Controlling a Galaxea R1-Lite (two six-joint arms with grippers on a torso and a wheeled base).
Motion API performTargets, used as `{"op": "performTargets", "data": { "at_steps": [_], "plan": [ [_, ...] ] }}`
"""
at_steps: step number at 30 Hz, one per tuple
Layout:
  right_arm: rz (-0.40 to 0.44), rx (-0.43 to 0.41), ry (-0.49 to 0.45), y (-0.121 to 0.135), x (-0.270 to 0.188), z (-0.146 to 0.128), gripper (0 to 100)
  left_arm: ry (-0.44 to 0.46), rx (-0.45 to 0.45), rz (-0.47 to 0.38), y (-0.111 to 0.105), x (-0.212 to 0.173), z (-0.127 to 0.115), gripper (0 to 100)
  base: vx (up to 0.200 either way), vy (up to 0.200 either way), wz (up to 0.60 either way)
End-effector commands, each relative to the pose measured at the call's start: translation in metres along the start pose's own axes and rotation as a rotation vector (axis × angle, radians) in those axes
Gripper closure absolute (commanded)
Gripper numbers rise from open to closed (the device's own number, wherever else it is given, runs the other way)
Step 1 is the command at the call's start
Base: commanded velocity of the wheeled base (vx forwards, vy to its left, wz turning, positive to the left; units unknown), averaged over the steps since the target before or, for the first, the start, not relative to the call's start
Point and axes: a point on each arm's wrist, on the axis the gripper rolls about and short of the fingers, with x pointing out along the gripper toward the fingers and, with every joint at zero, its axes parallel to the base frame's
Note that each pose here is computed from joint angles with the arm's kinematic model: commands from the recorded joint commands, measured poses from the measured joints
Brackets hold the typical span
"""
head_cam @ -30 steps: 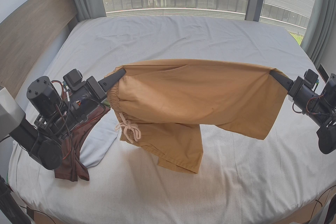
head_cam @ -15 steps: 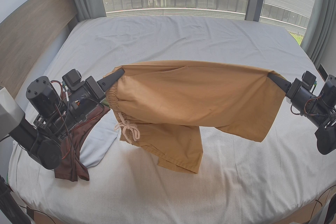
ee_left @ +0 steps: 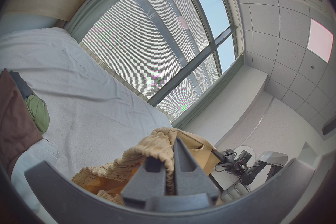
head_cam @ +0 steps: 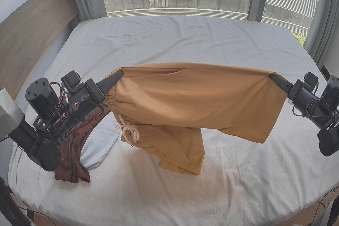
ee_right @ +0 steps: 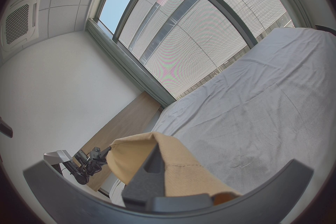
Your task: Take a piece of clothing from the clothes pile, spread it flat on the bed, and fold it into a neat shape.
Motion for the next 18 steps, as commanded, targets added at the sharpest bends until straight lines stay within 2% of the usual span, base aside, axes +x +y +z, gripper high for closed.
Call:
{"op": "performTargets", "data": {
  "at_steps": [1, 6, 15, 18],
  "plan": [
    [0.012, 0.008, 0.017, 0.002, 0.004, -0.005, 100, -0.004, 0.003, -0.001, 0.0, 0.0, 0.001, 100, 0.0, 0.0, 0.0],
    [0.016, 0.024, 0.056, -0.006, 0.018, -0.021, 100, -0.004, 0.003, -0.003, 0.0, 0.001, 0.001, 100, 0.0, 0.0, 0.0],
    [0.016, 0.001, 0.021, -0.026, 0.031, -0.024, 100, -0.01, 0.003, -0.001, 0.005, 0.007, 0.001, 100, 0.0, 0.0, 0.0],
    [0.015, -0.003, 0.014, -0.033, 0.036, -0.023, 100, -0.024, 0.009, 0.025, 0.016, 0.012, 0.001, 100, 0.0, 0.0, 0.0]
  ]
}}
